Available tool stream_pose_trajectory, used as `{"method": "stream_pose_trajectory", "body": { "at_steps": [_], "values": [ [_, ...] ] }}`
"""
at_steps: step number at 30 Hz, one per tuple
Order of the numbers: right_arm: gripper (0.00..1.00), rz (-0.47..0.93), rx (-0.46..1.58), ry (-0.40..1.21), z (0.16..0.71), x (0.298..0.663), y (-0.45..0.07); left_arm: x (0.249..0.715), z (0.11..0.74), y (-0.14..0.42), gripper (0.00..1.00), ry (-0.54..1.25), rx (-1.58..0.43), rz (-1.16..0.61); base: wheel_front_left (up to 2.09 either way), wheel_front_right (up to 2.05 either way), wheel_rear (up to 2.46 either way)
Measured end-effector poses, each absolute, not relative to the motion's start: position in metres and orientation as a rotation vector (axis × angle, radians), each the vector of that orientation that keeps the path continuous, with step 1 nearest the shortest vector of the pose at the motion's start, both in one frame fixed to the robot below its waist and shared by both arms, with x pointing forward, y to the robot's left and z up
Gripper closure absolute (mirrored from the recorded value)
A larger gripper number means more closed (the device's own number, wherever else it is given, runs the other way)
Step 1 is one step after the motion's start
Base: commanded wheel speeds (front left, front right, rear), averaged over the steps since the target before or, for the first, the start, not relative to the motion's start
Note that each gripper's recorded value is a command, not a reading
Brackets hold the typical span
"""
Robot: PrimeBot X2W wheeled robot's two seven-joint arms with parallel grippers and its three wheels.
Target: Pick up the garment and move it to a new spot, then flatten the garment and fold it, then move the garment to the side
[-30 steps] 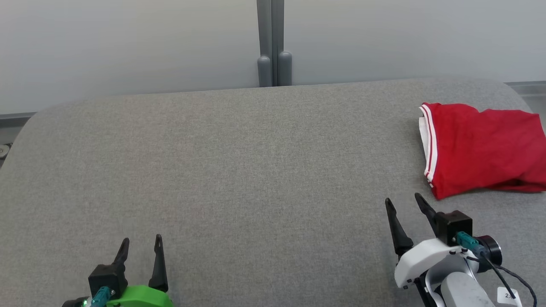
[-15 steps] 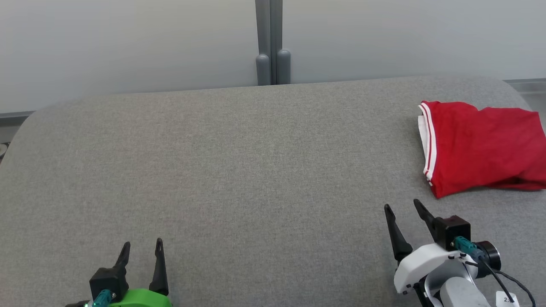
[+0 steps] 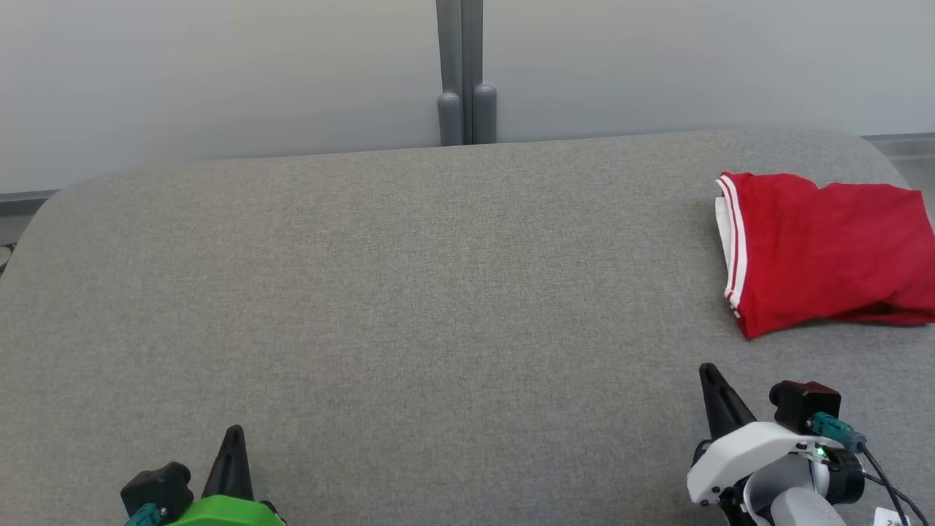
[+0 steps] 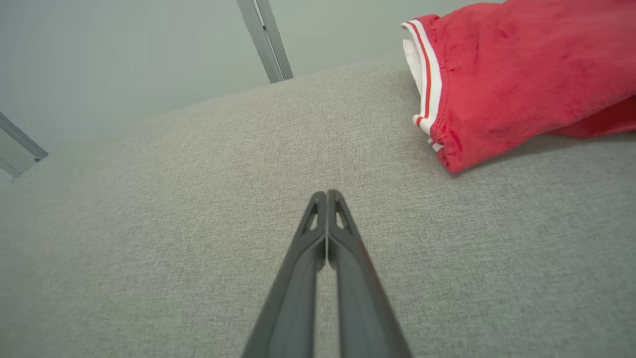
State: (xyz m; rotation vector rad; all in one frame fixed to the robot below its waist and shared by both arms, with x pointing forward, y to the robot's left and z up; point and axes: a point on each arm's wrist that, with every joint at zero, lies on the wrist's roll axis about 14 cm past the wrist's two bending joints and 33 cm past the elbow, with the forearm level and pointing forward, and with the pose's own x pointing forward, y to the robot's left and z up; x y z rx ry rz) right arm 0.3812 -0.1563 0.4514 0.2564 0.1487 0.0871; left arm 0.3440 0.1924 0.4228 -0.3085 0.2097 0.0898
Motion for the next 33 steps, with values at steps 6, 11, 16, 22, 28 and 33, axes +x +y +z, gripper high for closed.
{"method": "stream_pose_trajectory", "body": {
  "at_steps": [6, 11, 16, 22, 28, 33],
  "values": [
    [1.0, 0.056, 0.366, 0.143, 0.456, 0.384, -0.161, 0.347, 0.427, 0.194, 1.0, 0.198, -0.416, 0.112, 0.0, 0.0, 0.0],
    [1.0, 0.032, 0.455, 0.139, 0.459, 0.385, -0.165, 0.349, 0.431, 0.195, 1.0, 0.191, -0.499, 0.122, 0.0, 0.0, 0.0],
    [1.0, 0.011, 0.537, 0.135, 0.462, 0.386, -0.169, 0.351, 0.433, 0.196, 1.0, 0.184, -0.582, 0.135, 0.0, 0.0, 0.0],
    [1.0, -0.004, 0.615, 0.134, 0.464, 0.387, -0.173, 0.354, 0.436, 0.197, 1.0, 0.178, -0.658, 0.141, 0.0, 0.0, 0.0],
    [1.0, -0.02, 0.706, 0.127, 0.467, 0.388, -0.176, 0.359, 0.442, 0.197, 1.0, 0.162, -0.74, 0.142, 0.0, 0.0, 0.0],
    [1.0, -0.032, 0.788, 0.123, 0.469, 0.389, -0.179, 0.361, 0.445, 0.198, 1.0, 0.156, -0.822, 0.147, 0.0, 0.0, 0.0]
  ]
}}
